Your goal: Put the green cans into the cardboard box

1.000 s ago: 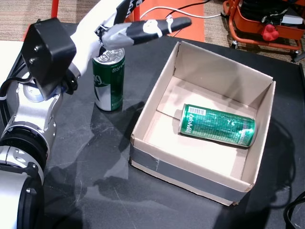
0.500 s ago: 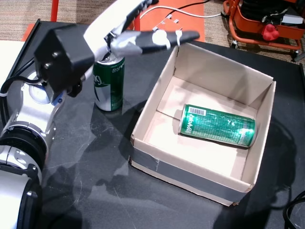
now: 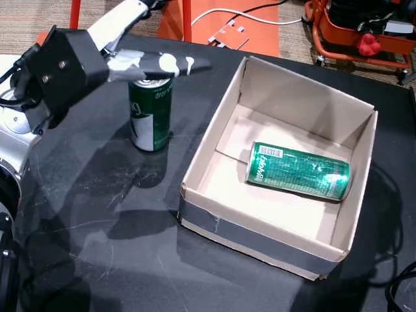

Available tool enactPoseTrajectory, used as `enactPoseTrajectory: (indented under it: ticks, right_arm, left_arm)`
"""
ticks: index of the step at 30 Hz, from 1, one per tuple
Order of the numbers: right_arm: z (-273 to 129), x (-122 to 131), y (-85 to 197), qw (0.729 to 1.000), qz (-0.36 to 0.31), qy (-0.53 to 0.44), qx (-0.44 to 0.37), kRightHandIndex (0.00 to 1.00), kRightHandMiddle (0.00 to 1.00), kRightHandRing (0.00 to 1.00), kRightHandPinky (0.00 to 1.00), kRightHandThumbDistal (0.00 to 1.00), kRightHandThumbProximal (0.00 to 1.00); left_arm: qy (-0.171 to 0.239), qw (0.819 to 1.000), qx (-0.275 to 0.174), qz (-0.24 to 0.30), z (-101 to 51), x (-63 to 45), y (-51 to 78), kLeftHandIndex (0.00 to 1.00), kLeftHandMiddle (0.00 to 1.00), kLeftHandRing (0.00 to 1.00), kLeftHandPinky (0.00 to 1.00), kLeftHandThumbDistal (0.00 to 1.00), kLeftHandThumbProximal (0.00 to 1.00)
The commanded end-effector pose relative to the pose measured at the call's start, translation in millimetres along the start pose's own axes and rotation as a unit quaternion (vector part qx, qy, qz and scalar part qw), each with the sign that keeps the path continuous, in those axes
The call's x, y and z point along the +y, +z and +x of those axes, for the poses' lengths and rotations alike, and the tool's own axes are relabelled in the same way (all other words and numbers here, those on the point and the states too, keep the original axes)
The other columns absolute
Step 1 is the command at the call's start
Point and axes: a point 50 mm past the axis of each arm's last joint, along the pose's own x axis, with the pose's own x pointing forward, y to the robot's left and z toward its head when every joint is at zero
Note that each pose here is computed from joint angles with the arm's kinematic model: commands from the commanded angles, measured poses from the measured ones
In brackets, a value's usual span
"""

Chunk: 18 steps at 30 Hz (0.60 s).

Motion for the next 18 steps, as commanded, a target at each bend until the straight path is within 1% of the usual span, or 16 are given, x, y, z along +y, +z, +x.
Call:
enactPoseTrajectory:
  ticks: [1, 3, 4, 5, 6, 8, 9, 10, 11, 12, 13, 16, 17, 18]
  right_arm:
    - [7, -6, 4, 1.000, -0.007, 0.009, 0.000, 0.46, 0.36, 0.44, 0.75, 0.88, 0.70]
    - [7, -6, 4, 1.000, -0.004, 0.010, 0.003, 0.46, 0.36, 0.44, 0.75, 0.86, 0.68]
    - [7, -6, 4, 1.000, -0.002, 0.009, 0.004, 0.46, 0.36, 0.44, 0.75, 0.86, 0.68]
    - [7, -6, 4, 1.000, -0.004, 0.008, 0.004, 0.46, 0.36, 0.44, 0.75, 0.88, 0.69]
    - [8, -6, 4, 1.000, -0.008, 0.009, 0.002, 0.46, 0.35, 0.43, 0.76, 0.87, 0.70]
    - [8, -6, 4, 1.000, -0.006, 0.010, 0.002, 0.46, 0.36, 0.44, 0.76, 0.84, 0.68]
    - [8, -6, 4, 1.000, -0.004, 0.012, 0.001, 0.46, 0.36, 0.44, 0.76, 0.85, 0.68]
    - [9, -6, 5, 1.000, -0.003, 0.012, 0.001, 0.46, 0.36, 0.44, 0.75, 0.87, 0.68]
    - [9, -7, 5, 1.000, -0.006, 0.011, 0.002, 0.45, 0.36, 0.44, 0.75, 0.85, 0.68]
    - [9, -7, 5, 1.000, -0.009, 0.009, 0.003, 0.46, 0.35, 0.44, 0.75, 0.85, 0.69]
    - [8, -7, 5, 1.000, -0.008, 0.009, 0.004, 0.46, 0.35, 0.44, 0.75, 0.84, 0.67]
    - [8, -7, 5, 1.000, 0.000, 0.011, 0.006, 0.50, 0.36, 0.44, 0.75, 0.84, 0.64]
    - [8, -8, 5, 1.000, 0.001, 0.011, 0.005, 0.50, 0.36, 0.44, 0.76, 0.87, 0.65]
    - [7, -8, 5, 1.000, 0.000, 0.011, 0.005, 0.51, 0.36, 0.44, 0.76, 0.92, 0.67]
  left_arm:
    - [0.007, 1.000, 0.007, 0.010, 1.8, 2.9, 1.2, 1.00, 1.00, 1.00, 0.98, 1.00, 0.51]
    - [0.010, 1.000, 0.007, 0.013, 2.0, 2.4, 1.2, 1.00, 1.00, 1.00, 0.98, 1.00, 0.52]
    - [0.010, 1.000, 0.007, 0.013, 2.0, 2.2, 1.2, 1.00, 1.00, 1.00, 0.98, 1.00, 0.52]
    - [0.012, 1.000, 0.007, 0.011, 2.1, 2.0, 1.1, 1.00, 1.00, 1.00, 0.98, 1.00, 0.53]
    - [0.014, 1.000, 0.007, 0.009, 2.2, 1.6, 1.1, 1.00, 1.00, 1.00, 0.98, 1.00, 0.53]
    - [0.021, 1.000, 0.006, 0.000, 2.7, -0.3, 0.7, 1.00, 1.00, 1.00, 0.97, 1.00, 0.52]
    - [0.024, 1.000, 0.006, -0.007, 2.9, -1.3, 0.5, 1.00, 1.00, 1.00, 0.97, 1.00, 0.52]
    - [0.029, 0.999, 0.003, -0.017, 3.0, -2.2, 0.5, 1.00, 1.00, 1.00, 0.96, 1.00, 0.53]
    - [0.033, 0.999, -0.001, -0.031, 3.0, -2.9, 0.6, 1.00, 1.00, 1.00, 0.97, 1.00, 0.55]
    - [0.040, 0.998, -0.007, -0.047, 2.9, -3.4, 0.8, 1.00, 1.00, 1.00, 0.99, 1.00, 0.57]
    - [0.052, 0.996, -0.015, -0.068, 2.9, -3.9, 1.5, 1.00, 1.00, 1.00, 1.00, 1.00, 0.57]
    - [0.085, 0.990, -0.023, -0.111, 3.9, -6.6, 1.5, 1.00, 1.00, 1.00, 1.00, 1.00, 0.64]
    - [0.088, 0.989, -0.020, -0.119, 4.5, -7.9, 1.0, 1.00, 1.00, 1.00, 1.00, 1.00, 0.65]
    - [0.084, 0.988, -0.020, -0.130, 5.0, -9.8, 0.6, 1.00, 1.00, 1.00, 1.00, 1.00, 0.60]
